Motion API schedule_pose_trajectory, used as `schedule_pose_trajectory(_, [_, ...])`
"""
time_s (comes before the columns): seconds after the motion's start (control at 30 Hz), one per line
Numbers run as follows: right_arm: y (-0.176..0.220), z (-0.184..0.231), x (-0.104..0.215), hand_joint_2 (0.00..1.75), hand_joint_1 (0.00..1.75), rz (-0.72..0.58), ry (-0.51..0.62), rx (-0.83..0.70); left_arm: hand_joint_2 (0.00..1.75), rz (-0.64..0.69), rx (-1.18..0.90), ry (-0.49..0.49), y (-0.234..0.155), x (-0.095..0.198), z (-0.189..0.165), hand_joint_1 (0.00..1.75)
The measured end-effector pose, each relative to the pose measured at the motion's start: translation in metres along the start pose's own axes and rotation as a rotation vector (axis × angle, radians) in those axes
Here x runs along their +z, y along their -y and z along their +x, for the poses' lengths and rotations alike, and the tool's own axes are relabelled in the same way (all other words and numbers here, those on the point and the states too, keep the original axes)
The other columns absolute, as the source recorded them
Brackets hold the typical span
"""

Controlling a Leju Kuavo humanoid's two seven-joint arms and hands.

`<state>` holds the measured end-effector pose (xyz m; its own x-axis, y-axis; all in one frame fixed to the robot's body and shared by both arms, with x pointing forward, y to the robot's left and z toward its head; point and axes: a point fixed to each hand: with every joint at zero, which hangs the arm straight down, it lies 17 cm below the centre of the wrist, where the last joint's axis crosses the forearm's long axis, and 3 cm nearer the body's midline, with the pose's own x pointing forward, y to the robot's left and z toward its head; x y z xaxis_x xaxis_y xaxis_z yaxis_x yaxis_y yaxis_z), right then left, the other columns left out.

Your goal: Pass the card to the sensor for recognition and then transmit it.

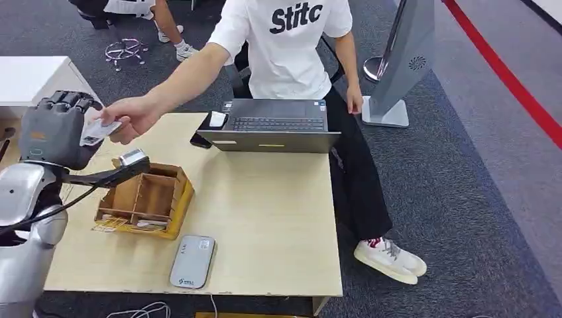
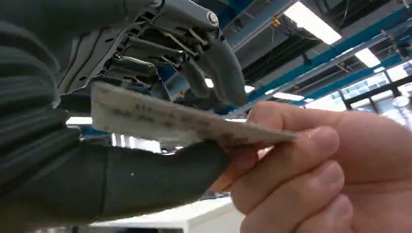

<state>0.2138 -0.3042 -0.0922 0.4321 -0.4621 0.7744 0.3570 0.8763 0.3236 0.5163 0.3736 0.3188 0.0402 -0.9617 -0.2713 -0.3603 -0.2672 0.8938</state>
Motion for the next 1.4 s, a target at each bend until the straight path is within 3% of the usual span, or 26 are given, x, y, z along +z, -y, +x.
schedule_pose_trajectory(0.27, [0.001,-0.008,-0.001,1.75,0.0,0.012,-0.013,-0.002,1.75,0.009,-0.214,-0.083,-0.001,-0.009,-0.042,1.75])
schedule_pose_trajectory(0.53, [0.007,-0.012,0.0,1.75,0.0,-0.008,-0.014,-0.011,1.75,0.028,-0.166,-0.016,0.011,0.003,-0.025,1.75])
schedule_pose_trajectory(0.93, [0.022,-0.015,0.006,1.75,0.0,-0.068,-0.008,-0.041,1.75,0.064,0.072,0.185,0.014,0.067,0.068,1.75])
schedule_pose_trajectory(1.1, [0.024,-0.016,0.008,1.75,0.0,-0.077,-0.009,-0.038,1.75,0.028,0.156,0.293,0.023,0.111,0.125,1.75])
schedule_pose_trajectory(1.4, [0.019,-0.014,0.004,1.75,0.0,-0.053,-0.007,-0.009,1.75,-0.105,0.22,0.424,0.056,0.158,0.184,1.75])
